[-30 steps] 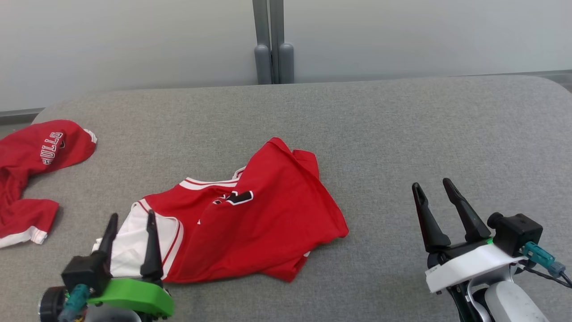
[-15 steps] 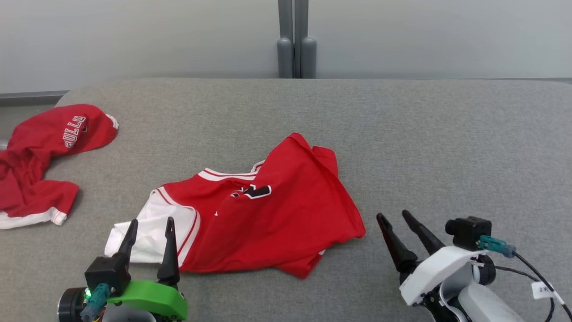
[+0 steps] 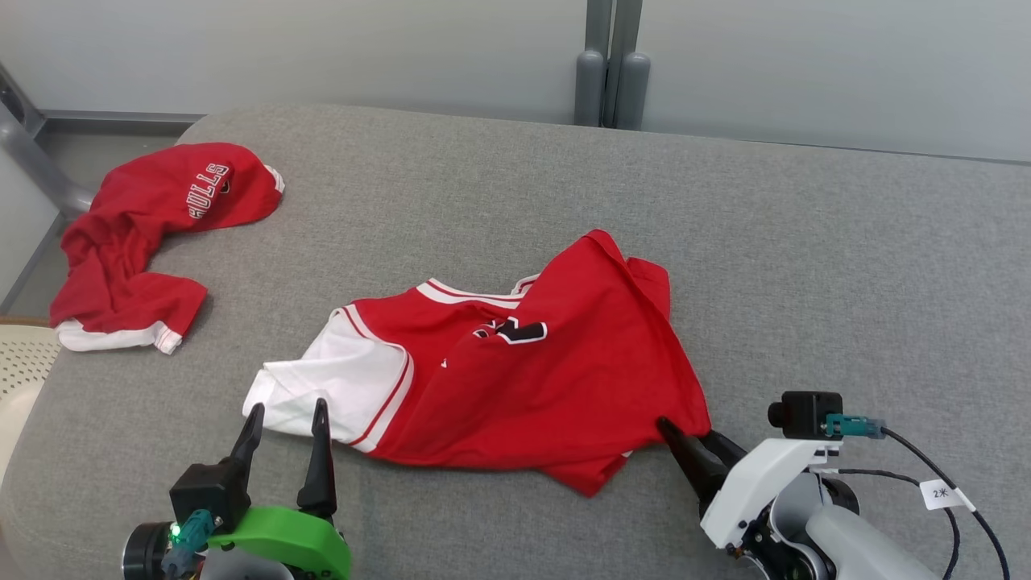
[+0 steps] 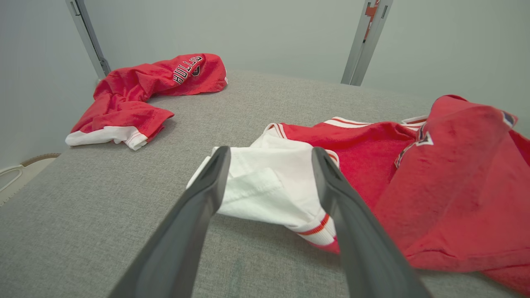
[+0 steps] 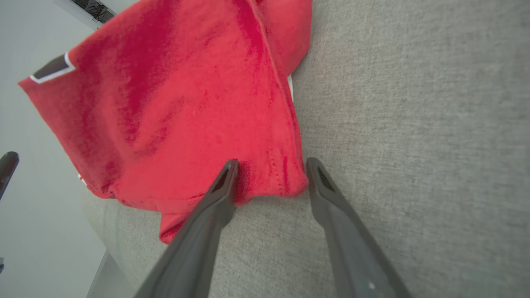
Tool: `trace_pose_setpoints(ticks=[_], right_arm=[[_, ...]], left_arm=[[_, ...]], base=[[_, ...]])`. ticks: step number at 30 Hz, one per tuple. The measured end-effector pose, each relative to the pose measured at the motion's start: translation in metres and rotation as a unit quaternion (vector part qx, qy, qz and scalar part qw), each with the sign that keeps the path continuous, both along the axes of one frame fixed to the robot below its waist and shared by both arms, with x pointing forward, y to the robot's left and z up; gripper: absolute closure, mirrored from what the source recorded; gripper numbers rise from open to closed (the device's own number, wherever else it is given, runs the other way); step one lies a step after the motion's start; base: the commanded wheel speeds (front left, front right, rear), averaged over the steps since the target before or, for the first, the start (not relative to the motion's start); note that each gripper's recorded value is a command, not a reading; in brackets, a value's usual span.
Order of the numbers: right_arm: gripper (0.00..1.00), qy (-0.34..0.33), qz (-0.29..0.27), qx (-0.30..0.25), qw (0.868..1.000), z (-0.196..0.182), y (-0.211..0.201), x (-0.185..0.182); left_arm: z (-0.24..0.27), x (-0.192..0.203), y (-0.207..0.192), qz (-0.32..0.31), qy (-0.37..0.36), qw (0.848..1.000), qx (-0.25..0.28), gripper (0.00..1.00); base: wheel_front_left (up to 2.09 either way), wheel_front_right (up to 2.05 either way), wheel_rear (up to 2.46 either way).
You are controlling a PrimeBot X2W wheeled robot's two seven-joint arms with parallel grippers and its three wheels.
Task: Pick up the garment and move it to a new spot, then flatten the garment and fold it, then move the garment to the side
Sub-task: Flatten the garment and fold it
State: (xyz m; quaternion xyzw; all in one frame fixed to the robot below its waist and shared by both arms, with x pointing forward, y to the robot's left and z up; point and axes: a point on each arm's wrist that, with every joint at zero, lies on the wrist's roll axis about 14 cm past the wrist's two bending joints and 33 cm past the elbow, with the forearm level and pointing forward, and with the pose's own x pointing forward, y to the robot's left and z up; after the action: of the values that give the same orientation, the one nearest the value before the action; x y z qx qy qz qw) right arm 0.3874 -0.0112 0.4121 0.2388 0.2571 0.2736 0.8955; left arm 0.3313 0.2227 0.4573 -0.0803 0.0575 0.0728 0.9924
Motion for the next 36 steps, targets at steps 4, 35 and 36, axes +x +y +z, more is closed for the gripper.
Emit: trace_pose_setpoints(ticks=[4, 35, 36], right_arm=[[1.00, -0.017, -0.003, 0.005, 1.000, 0.007, -0.002, 0.007], [0.00, -0.029, -0.182, -0.023, 0.983, -0.008, -0.142, -0.013], [0.00, -0.037, -0.185, -0.023, 0.982, -0.003, -0.144, -0.011]], left_arm=[[-0.003, 0.000, -0.001, 0.000, 0.005, 1.000, -0.001, 0.00], [-0.007, 0.037, -0.047, -0.084, 0.007, 0.996, 0.007, 0.00], [-0.005, 0.037, -0.045, -0.083, 0.005, 0.996, 0.010, 0.00]], base=[[0.00, 0.00, 0.00], [0.00, 0.00, 0.00], [0.00, 0.00, 0.00]])
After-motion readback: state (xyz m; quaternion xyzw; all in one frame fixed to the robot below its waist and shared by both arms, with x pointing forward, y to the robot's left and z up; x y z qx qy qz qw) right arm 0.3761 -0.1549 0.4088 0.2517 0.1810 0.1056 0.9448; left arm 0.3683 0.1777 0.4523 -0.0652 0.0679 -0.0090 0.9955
